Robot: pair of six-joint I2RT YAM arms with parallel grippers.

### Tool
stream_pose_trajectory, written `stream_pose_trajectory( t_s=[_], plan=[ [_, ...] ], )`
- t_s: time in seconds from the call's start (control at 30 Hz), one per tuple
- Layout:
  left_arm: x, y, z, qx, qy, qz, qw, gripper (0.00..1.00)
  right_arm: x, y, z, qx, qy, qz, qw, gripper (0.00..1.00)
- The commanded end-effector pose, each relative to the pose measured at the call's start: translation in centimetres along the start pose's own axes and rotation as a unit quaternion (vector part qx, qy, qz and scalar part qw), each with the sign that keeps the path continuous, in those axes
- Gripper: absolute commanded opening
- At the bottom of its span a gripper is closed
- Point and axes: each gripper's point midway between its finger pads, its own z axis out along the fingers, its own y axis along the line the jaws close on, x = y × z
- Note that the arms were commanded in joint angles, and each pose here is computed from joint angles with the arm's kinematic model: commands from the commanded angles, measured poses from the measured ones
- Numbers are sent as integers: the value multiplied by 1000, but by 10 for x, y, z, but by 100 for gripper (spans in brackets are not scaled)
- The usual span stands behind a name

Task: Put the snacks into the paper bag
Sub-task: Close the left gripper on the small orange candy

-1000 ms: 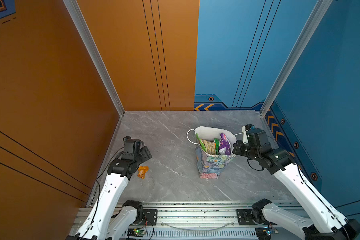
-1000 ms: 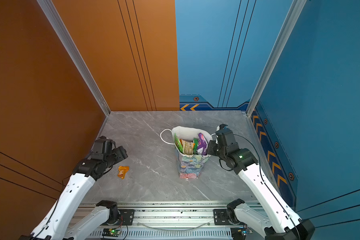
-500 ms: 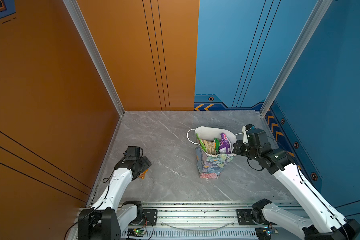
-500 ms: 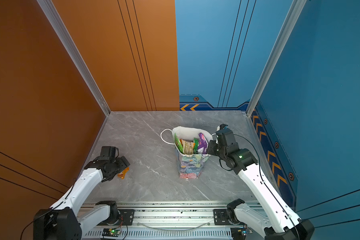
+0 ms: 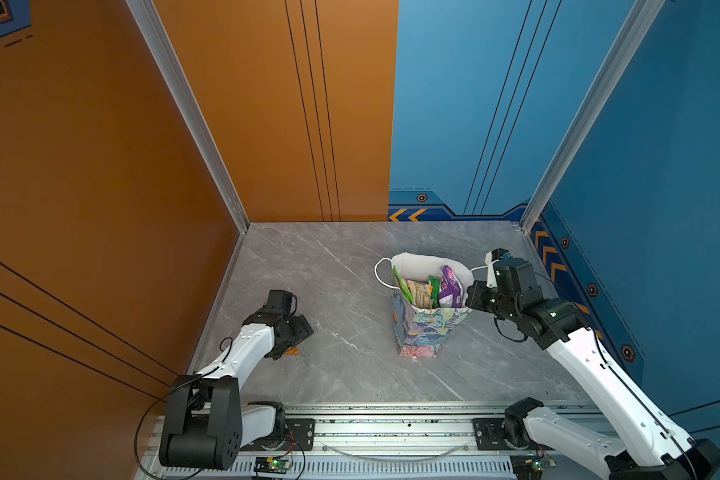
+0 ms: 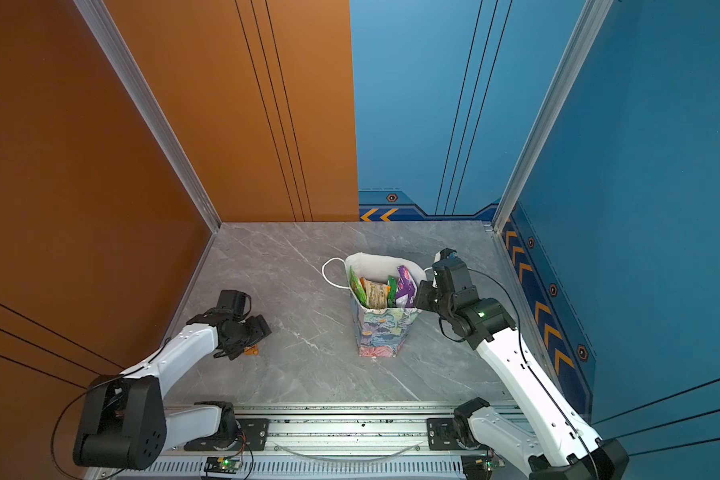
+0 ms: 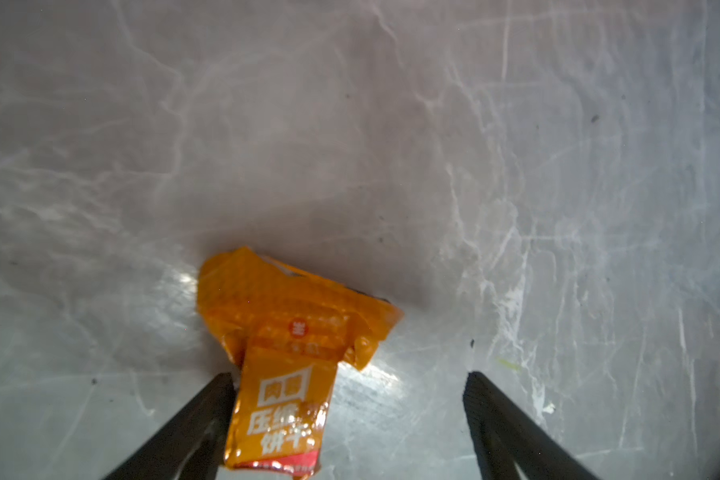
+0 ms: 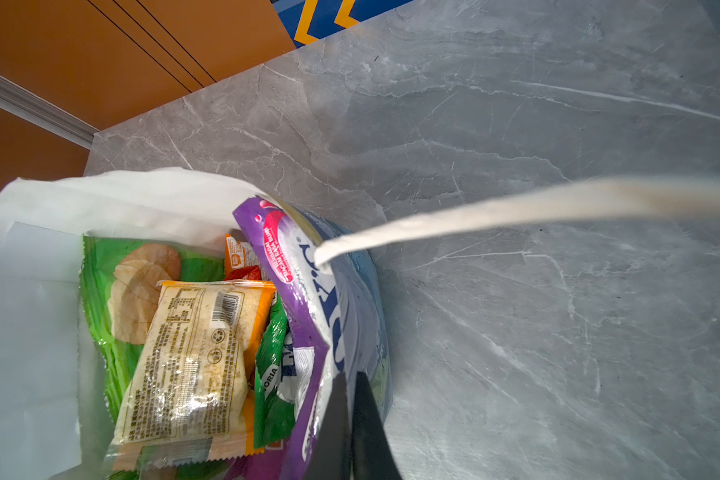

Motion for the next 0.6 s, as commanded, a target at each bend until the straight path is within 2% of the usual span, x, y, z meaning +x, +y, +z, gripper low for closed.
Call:
stream_pose_trajectory(
  t_s=[0.0,0.1,0.33,0.57],
  plan=[
    [0,5,-4,-26,-4,27,999,88,6,-3,2,0,8,-1,1000,0],
    [0,11,-5,-36,-13,27,999,87,7,-3,3,0,9,0,1000,0],
    [1,15,-1,-41,-14,26,999,64,7,-2,2,-2,8,1,1000,0],
    [4,12,9,-34,5,27,999,50,7,-3,2,-1,8,1,1000,0]
  ],
)
